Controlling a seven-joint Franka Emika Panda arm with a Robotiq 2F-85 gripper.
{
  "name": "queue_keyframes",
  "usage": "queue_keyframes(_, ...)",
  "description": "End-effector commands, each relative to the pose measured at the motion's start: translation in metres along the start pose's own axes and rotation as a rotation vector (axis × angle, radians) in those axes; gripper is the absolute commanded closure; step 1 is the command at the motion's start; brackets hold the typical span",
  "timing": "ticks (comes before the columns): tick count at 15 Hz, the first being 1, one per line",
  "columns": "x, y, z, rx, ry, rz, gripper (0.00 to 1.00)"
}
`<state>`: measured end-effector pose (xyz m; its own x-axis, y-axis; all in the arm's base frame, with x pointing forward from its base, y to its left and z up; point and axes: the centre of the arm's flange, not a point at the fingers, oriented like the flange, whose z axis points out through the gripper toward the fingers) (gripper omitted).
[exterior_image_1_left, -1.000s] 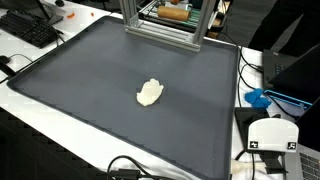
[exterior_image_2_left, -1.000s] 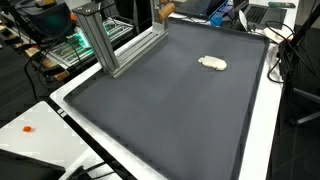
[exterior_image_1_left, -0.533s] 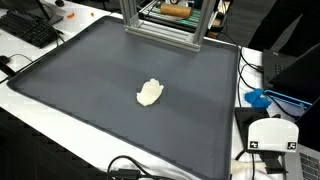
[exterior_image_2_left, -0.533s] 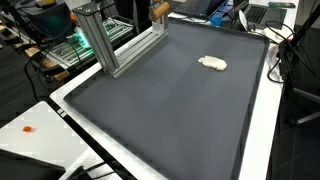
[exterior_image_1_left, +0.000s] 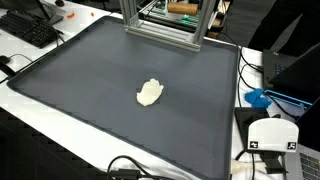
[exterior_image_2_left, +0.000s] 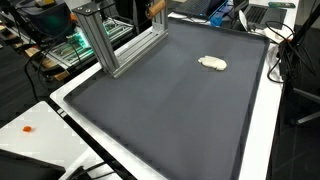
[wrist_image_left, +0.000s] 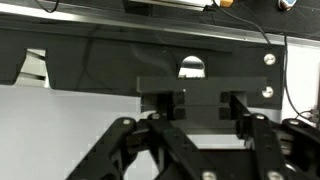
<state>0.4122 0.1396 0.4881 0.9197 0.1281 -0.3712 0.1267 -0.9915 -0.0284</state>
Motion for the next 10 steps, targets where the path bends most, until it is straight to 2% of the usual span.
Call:
queue_keyframes(1,-0.024,-0.001,0.007,0.006,-0.023,-0.014,0.64)
queue_keyframes(10,-0.031,-0.003,0.037,0.031,-0.044,-0.006,0.64)
